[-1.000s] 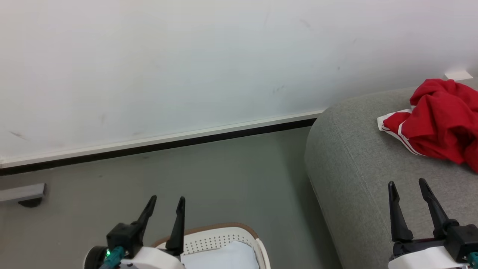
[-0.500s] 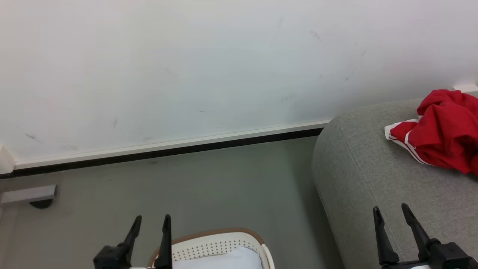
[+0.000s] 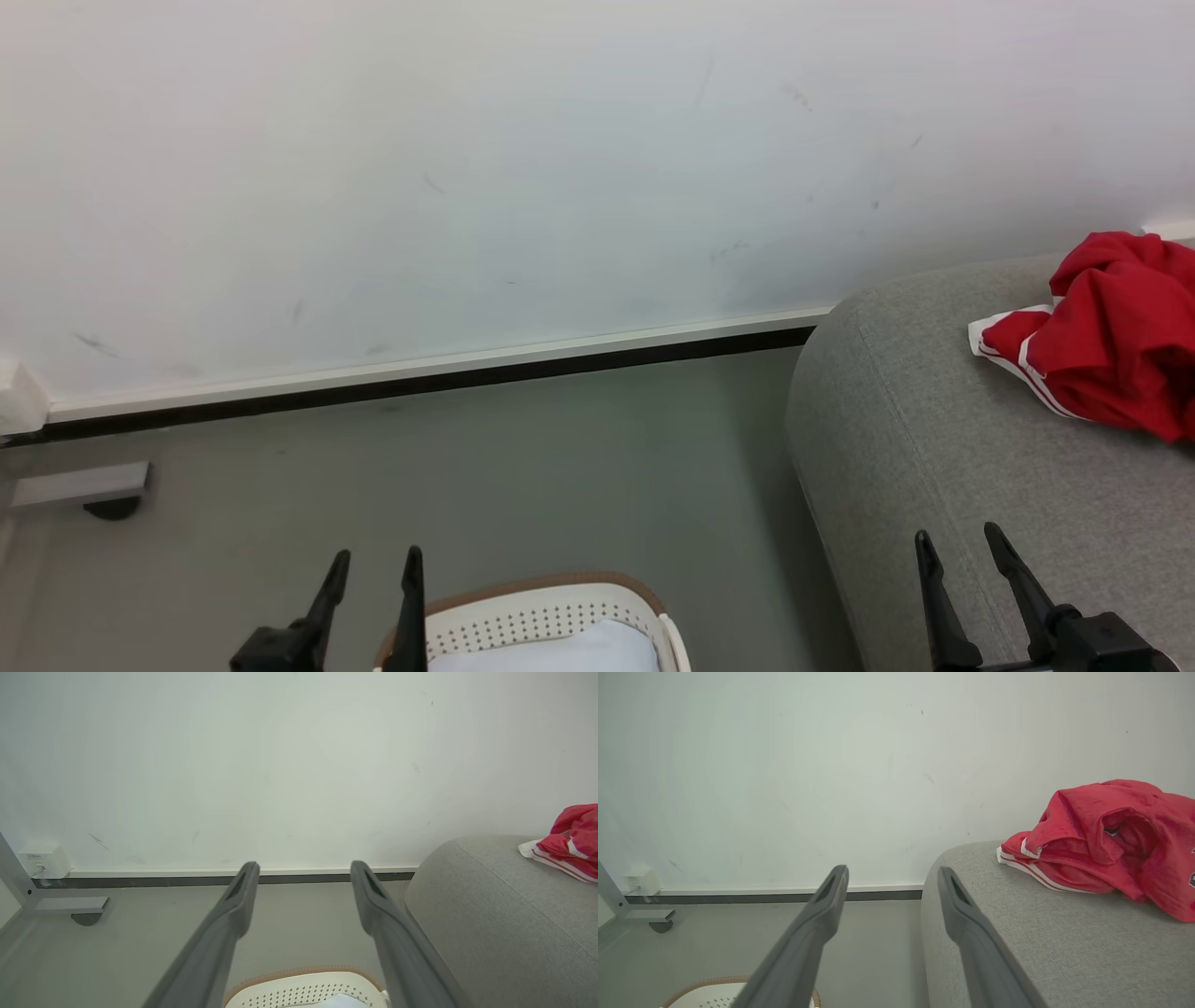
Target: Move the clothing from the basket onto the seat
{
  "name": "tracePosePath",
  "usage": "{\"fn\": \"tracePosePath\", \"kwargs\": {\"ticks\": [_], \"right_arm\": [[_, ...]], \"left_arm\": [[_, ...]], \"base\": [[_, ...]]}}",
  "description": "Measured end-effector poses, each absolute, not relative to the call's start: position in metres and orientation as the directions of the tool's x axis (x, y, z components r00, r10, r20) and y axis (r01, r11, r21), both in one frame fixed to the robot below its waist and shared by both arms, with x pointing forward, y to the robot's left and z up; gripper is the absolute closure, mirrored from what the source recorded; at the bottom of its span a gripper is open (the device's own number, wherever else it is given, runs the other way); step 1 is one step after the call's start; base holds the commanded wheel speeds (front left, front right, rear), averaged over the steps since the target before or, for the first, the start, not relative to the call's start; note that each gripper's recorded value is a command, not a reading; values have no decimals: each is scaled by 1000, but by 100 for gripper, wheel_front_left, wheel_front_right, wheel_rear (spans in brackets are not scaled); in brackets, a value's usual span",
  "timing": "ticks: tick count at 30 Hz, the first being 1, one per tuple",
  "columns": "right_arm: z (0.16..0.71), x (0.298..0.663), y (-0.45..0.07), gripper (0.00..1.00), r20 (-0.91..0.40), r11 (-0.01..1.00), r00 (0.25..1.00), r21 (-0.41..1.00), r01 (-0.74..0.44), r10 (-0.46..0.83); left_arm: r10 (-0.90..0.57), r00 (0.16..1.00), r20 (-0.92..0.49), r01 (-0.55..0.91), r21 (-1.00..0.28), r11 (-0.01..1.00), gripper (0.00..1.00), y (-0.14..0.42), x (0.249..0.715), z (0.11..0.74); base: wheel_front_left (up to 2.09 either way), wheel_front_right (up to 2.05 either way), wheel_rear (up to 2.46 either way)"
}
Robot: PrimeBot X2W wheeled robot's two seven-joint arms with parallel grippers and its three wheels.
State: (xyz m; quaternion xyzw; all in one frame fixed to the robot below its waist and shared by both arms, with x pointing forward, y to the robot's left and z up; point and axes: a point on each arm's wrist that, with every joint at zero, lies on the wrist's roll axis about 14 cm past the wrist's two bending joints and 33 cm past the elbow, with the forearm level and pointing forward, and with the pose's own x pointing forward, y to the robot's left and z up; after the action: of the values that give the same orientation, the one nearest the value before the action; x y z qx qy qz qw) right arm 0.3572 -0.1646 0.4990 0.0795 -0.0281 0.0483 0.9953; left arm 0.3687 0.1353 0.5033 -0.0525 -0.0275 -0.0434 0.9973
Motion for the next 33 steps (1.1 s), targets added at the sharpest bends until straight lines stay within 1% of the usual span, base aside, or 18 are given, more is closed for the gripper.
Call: {"fn": "tracePosePath", "kwargs": {"ticks": [7, 8, 13, 15, 24, 33], "right_arm": [[497, 358, -161, 0, 56, 981, 993, 158, -109, 101], [496, 358, -161, 100, 55, 981, 993, 158, -110, 102], [477, 350, -160, 100, -4, 981, 995, 164, -102, 104], [472, 348, -160, 100, -22, 978, 995, 185, -94, 100], [471, 350, -170, 100, -43, 937, 998, 347, -33, 51], [469, 352, -177, 100, -64, 875, 998, 484, 14, 19]], "left_arm": [[-83, 995, 55, 89, -101, 991, 0, 137, 370, 501], [-90, 994, 55, 95, -96, 991, 100, 136, 370, 501], [-95, 995, -6, 94, -97, 991, 100, 134, 362, 481], [-91, 996, -26, 87, -117, 989, 100, 134, 361, 477], [-49, 996, -77, 25, -289, 957, 100, 146, 363, 471], [-28, 993, -113, -24, -429, 903, 100, 155, 366, 468]], "base": [[0, 0, 0], [0, 0, 0], [0, 0, 0], [0, 0, 0], [0, 0, 0], [0, 0, 0]]}}
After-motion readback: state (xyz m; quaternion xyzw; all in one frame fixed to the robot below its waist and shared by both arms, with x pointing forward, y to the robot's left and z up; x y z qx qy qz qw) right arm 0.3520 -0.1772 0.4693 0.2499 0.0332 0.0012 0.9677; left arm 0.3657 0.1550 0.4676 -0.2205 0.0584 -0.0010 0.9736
